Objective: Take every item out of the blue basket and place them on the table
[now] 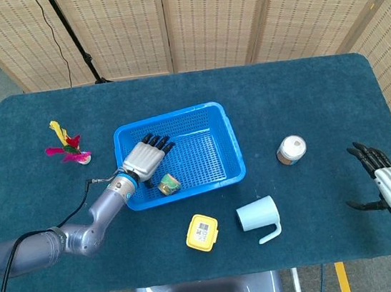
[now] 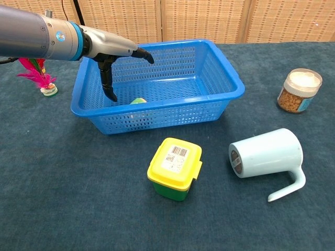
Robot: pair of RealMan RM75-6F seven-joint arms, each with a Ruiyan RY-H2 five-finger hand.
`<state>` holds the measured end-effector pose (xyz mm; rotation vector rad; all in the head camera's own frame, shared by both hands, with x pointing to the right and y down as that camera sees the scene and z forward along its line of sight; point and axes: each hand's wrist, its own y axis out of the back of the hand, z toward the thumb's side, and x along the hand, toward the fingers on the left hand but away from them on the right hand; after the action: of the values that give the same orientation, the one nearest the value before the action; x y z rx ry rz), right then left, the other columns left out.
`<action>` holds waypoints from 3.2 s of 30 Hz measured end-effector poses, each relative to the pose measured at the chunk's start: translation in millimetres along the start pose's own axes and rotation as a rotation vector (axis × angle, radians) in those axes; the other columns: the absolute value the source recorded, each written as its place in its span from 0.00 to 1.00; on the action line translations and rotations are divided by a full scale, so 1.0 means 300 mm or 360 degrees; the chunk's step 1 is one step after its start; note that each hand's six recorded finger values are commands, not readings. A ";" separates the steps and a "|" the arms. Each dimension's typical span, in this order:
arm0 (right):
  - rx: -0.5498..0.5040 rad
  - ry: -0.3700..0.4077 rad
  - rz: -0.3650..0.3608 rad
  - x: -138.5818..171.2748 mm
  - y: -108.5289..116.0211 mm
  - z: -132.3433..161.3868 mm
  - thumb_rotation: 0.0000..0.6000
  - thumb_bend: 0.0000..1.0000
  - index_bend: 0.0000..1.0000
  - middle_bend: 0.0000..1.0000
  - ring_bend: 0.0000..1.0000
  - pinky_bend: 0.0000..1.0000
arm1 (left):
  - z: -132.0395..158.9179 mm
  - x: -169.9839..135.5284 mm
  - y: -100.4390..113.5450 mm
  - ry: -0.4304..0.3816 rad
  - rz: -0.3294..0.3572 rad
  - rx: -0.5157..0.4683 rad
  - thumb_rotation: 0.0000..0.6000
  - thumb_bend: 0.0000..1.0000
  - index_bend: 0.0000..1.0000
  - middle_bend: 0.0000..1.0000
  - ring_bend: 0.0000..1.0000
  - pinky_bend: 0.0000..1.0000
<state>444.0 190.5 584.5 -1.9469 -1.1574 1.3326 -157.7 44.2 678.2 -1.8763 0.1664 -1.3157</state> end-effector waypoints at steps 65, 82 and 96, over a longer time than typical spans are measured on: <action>-0.0020 -0.0031 -0.0017 -0.010 -0.006 0.004 1.00 0.00 0.00 0.00 0.00 0.00 | 0.108 0.052 0.083 -0.0178 0.0238 0.0137 1.00 0.46 0.63 0.36 0.36 0.41; -0.0024 0.0060 -0.0001 0.019 -0.014 0.063 1.00 0.00 0.00 0.00 0.00 0.00 | -0.196 -0.403 0.140 -0.0086 0.0539 -0.0097 1.00 0.45 0.62 0.36 0.35 0.41; -0.0028 0.0076 0.0005 0.025 -0.010 0.076 1.00 0.00 0.00 0.00 0.00 0.00 | -0.442 -0.620 -0.311 0.0208 0.0399 -0.0505 1.00 0.41 0.60 0.35 0.30 0.38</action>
<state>423.1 197.3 574.3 -1.9827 -1.1472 1.2746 -381.8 131.5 622.5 -1.9503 0.6914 -1.2927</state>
